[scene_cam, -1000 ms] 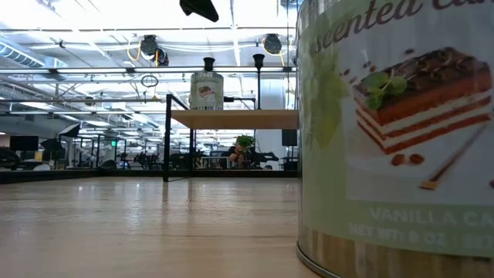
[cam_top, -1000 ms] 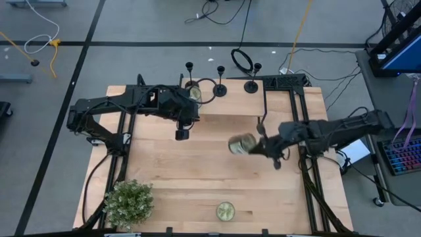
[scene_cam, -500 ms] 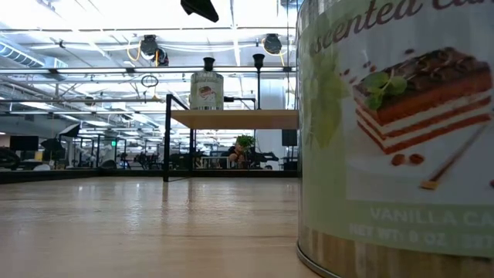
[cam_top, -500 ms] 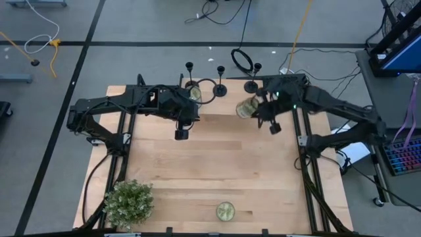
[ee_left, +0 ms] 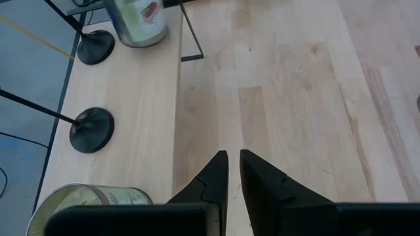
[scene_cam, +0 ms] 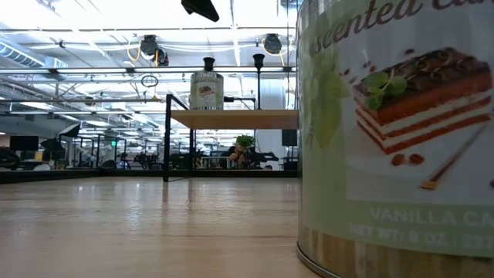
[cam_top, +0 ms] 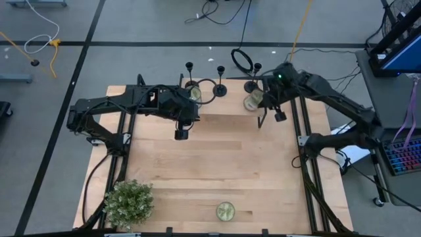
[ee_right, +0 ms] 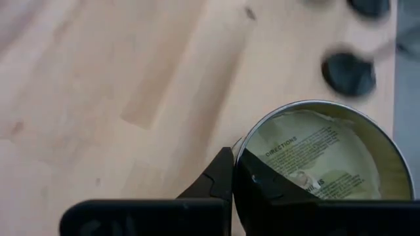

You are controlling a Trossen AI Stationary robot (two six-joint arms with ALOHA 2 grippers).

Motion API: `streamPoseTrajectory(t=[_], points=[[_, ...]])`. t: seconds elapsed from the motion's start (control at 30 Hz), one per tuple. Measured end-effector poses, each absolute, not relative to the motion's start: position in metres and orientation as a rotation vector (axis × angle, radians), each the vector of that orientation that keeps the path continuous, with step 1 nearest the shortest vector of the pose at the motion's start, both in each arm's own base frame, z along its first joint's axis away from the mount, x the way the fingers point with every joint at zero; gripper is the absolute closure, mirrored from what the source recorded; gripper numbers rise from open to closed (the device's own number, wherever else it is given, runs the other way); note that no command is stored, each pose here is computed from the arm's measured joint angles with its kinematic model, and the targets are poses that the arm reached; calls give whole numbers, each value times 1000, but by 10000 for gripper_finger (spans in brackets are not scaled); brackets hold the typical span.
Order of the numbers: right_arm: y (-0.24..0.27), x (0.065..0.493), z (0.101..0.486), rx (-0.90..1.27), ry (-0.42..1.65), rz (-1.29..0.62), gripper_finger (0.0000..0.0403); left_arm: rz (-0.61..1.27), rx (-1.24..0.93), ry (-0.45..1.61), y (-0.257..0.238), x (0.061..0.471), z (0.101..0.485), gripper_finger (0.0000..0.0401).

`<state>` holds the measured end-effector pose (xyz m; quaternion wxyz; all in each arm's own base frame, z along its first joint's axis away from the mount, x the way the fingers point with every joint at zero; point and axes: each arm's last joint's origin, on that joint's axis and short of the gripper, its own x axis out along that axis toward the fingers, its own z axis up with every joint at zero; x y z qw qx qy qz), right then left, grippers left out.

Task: Pick & Place candle stick holders
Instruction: Put the top light green scented candle on the shelf

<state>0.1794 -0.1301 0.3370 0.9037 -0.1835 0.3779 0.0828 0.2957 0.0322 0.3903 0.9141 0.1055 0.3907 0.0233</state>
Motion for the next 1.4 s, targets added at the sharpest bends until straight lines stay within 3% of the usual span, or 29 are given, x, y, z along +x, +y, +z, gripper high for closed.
streamPoseTrajectory(t=[0.43, 0.97, 1.4], points=[[-145, 184, 321, -315, 858, 80, 382, 159, 252, 817, 39, 295, 391, 354], [-146, 186, 324, -297, 832, 34, 309, 211, 230, 825, 55, 292, 391, 354], [-134, 169, 341, -336, 818, -55, 303, 224, 224, 827, 59, 291, 391, 354]])
